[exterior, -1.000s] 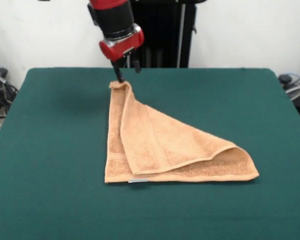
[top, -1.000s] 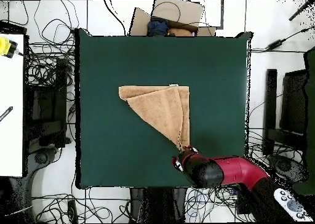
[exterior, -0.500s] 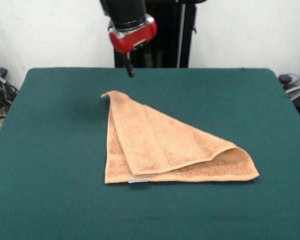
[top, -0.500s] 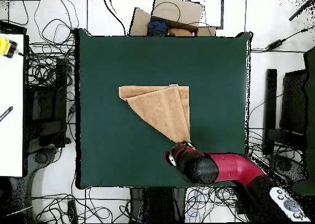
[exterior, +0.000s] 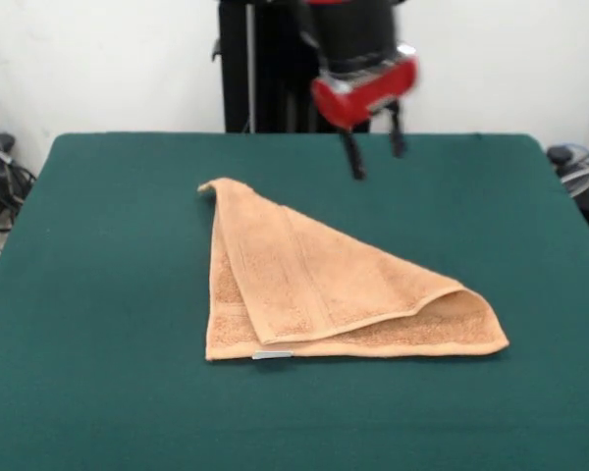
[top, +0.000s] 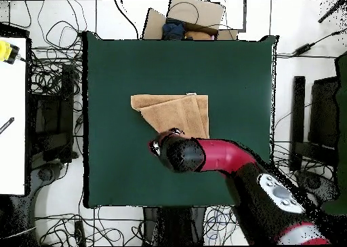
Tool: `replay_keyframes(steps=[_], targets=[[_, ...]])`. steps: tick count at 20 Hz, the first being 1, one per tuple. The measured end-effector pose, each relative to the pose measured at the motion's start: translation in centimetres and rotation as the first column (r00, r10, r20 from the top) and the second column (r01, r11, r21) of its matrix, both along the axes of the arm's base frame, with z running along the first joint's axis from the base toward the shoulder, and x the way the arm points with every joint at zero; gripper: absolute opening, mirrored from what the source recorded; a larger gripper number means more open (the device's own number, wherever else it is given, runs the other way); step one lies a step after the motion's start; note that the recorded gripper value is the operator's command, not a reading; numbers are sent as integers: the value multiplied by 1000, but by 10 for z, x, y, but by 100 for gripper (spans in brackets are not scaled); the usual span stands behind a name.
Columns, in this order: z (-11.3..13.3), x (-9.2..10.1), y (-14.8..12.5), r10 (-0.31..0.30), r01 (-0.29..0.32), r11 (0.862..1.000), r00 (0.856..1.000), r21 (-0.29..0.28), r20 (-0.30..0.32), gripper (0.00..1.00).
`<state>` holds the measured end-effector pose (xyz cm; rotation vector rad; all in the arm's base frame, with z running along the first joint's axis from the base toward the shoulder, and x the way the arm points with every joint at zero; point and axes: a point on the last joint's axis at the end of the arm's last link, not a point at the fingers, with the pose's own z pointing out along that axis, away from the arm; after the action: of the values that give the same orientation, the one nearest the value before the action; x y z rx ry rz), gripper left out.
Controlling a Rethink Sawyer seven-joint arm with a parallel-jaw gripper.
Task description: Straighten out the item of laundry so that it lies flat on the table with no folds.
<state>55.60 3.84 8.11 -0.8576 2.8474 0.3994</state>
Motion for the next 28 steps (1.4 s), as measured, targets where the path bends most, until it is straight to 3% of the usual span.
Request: replay_keyframes(steps=[2, 6, 9, 10, 16, 22, 28], targets=[[-3, 29, 32, -5, 4, 1000, 999, 18, 35, 100], [-17, 67, 62, -33, 29, 998, 998, 60, 60, 100], [-30, 82, 64, -65, 60, 995, 996, 83, 56, 100], [-45, 96, 59, -105, 100, 989, 993, 106, 46, 100], [-68, 112, 38, -166, 161, 979, 986, 128, 27, 100], [-47, 119, 14, -158, 156, 983, 987, 94, 7, 100], [-4, 128, -10, -125, 127, 991, 992, 44, -33, 100]])
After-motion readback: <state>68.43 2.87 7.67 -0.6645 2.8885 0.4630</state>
